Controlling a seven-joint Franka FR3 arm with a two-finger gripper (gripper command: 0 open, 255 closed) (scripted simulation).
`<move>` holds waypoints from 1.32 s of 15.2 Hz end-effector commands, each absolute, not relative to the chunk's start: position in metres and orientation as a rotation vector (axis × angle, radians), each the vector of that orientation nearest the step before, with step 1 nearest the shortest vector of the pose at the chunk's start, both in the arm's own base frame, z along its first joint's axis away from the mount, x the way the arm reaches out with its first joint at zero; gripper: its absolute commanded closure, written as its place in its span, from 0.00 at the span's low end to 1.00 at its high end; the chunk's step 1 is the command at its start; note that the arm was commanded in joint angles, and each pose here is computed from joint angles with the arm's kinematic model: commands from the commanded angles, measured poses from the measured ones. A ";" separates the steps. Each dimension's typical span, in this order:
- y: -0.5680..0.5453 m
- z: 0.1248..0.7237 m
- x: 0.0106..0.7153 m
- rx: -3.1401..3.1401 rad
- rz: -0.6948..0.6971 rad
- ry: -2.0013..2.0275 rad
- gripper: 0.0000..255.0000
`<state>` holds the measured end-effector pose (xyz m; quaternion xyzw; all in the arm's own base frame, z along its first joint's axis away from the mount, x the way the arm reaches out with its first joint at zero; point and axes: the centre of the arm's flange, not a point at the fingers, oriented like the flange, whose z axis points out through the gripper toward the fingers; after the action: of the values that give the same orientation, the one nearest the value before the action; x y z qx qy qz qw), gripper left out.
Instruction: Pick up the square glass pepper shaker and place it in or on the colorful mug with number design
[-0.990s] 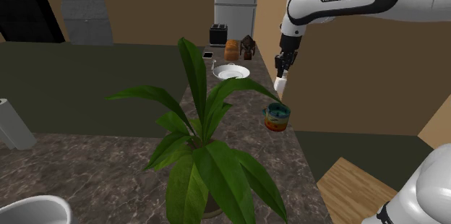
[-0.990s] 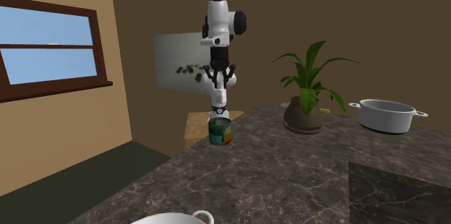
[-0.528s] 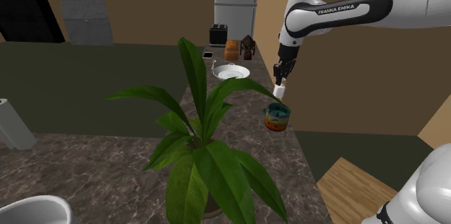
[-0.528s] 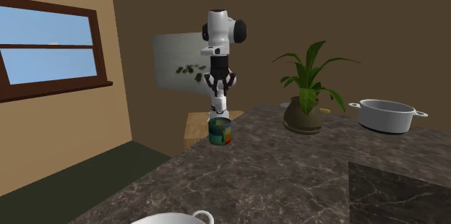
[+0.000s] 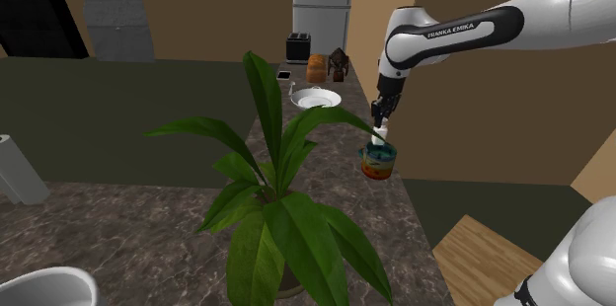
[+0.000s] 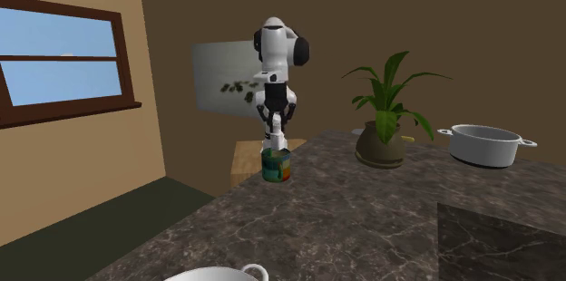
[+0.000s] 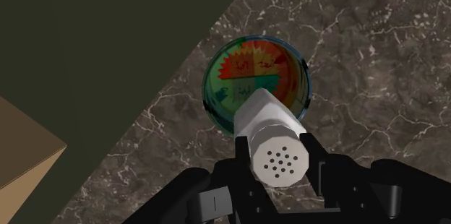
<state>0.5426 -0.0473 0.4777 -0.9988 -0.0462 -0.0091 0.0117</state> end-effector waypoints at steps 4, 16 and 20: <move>-0.047 0.464 0.542 -3.115 -0.029 -0.144 1.00; -0.048 0.478 0.542 -3.115 -0.029 -0.144 0.00; -0.049 0.514 0.541 -3.115 -0.029 -0.144 0.00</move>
<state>0.5429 -0.0483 0.5099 -0.9988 -0.0461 -0.0100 0.0116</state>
